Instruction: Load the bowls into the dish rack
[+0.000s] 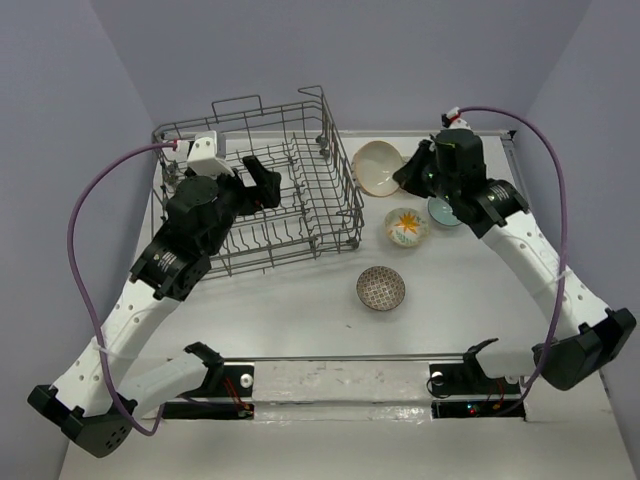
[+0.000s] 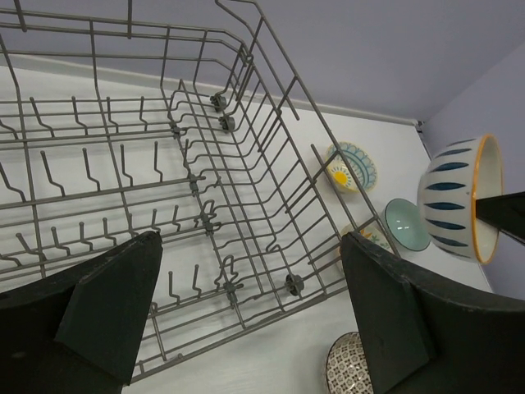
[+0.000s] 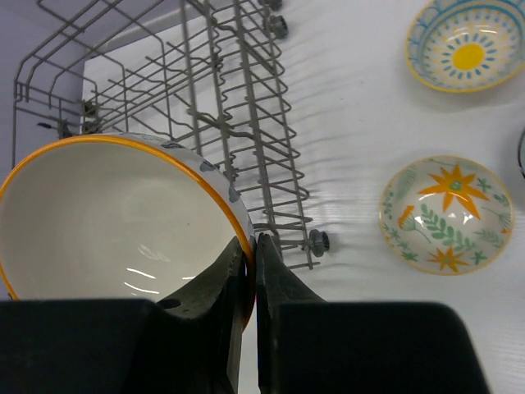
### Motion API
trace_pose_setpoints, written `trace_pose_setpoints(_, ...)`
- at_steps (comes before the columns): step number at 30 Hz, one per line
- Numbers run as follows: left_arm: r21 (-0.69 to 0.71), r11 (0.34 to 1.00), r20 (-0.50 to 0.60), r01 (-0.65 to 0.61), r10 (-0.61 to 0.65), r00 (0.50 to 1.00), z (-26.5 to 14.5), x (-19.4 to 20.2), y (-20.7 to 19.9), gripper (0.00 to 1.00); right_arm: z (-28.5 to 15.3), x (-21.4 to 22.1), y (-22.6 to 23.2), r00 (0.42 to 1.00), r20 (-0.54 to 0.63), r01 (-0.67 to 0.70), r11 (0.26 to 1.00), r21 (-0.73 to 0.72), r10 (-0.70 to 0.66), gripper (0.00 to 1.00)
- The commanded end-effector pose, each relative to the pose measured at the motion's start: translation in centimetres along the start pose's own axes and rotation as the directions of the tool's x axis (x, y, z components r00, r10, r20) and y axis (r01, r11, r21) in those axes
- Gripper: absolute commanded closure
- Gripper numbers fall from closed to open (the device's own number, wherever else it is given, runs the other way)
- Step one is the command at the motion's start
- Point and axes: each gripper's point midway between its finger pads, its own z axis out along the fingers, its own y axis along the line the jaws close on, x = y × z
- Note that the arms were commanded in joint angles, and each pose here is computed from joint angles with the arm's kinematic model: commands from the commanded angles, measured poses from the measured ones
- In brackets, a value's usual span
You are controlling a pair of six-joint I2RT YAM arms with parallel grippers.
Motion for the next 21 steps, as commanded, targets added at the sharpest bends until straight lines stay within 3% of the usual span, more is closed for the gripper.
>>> trace_pose_setpoints(1,0.010,0.999,0.050,0.034,-0.035,0.998,-0.8,-2.5,-0.8,0.02,-0.6,-2.9,6.7,0.991,0.120,0.071,0.990,-0.123,-0.057,0.99)
trace_pose_setpoints(11,-0.010,0.998,0.023,0.062,-0.062,0.998,-0.8,-1.7,-0.5,0.06,2.8,1.6,15.5,0.971,0.100,0.230,0.961,-0.154,-0.217,0.99)
trace_pose_setpoints(21,-0.064,0.996,-0.020,0.063,-0.064,0.998,-0.2,0.6,0.9,0.12,4.4,3.7,18.6,0.950,0.116,0.306,0.942,-0.136,-0.292,0.99)
